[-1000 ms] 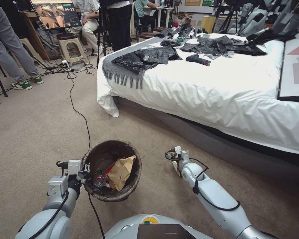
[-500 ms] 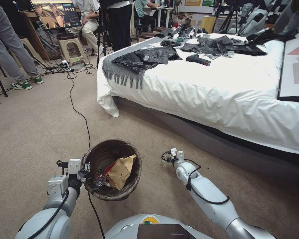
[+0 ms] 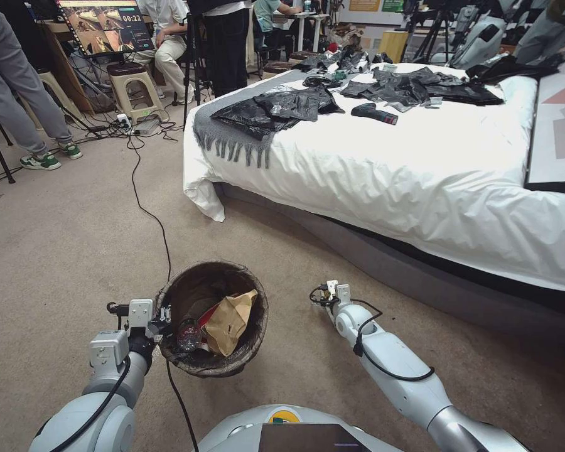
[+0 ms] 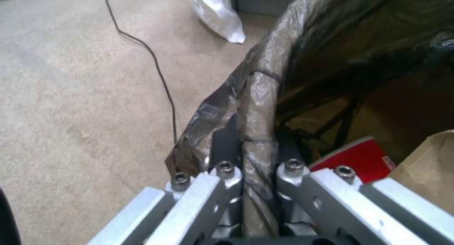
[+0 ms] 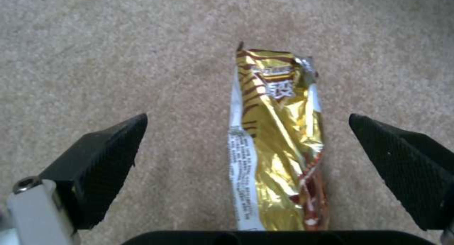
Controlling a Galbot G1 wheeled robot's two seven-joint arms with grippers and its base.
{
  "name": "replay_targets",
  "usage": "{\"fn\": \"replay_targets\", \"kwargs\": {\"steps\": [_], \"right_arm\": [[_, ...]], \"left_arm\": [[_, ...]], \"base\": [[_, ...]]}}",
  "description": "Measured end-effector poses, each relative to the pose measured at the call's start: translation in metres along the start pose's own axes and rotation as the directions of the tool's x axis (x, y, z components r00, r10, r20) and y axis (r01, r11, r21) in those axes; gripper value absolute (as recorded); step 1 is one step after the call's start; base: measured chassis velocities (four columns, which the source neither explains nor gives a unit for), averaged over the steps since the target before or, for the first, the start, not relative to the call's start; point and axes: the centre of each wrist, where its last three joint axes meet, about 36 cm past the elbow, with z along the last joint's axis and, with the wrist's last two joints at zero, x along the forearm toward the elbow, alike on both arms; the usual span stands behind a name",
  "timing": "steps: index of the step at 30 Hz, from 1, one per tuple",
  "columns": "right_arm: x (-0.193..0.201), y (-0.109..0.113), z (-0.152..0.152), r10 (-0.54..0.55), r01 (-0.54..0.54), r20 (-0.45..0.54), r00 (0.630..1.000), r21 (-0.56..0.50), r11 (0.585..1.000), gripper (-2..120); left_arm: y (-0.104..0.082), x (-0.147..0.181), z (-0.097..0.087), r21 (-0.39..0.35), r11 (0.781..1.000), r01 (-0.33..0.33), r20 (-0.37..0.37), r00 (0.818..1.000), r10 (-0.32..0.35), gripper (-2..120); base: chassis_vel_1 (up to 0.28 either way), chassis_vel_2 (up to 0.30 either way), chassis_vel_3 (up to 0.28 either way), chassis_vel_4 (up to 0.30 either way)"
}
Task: Pick up the trash bin, then pick up the garbage from the floor and place it into the trash bin.
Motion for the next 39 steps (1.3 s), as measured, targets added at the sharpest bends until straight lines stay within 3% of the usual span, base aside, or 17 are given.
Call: {"fn": "replay_targets", "kwargs": {"steps": [25, 27, 32, 39], "right_arm": [[-0.017, 0.003, 0.018, 0.018, -0.019, -0.057, 0.998, -0.013, 1.000, 100], [-0.017, 0.003, 0.018, 0.019, -0.020, -0.056, 0.998, -0.014, 1.000, 97], [-0.017, 0.004, 0.019, 0.019, -0.020, -0.058, 0.998, -0.020, 1.000, 78], [-0.019, 0.005, 0.023, 0.022, -0.024, -0.070, 0.997, -0.030, 0.999, 76]], "left_arm": [[0.000, -0.001, -0.001, -0.001, 1.000, -0.004, 0.005, 1.000, 0.004, 2], [0.000, -0.001, -0.001, -0.001, 1.000, -0.005, 0.006, 1.000, 0.005, 2], [0.001, -0.002, -0.003, 0.001, 1.000, -0.011, 0.011, 1.000, 0.011, 2], [0.001, -0.002, -0.004, 0.003, 1.000, -0.014, 0.015, 1.000, 0.014, 2]], "base": [[0.000, 0.000, 0.000, 0.000], [0.000, 0.000, 0.000, 0.000], [0.000, 0.000, 0.000, 0.000], [0.000, 0.000, 0.000, 0.000]]}}
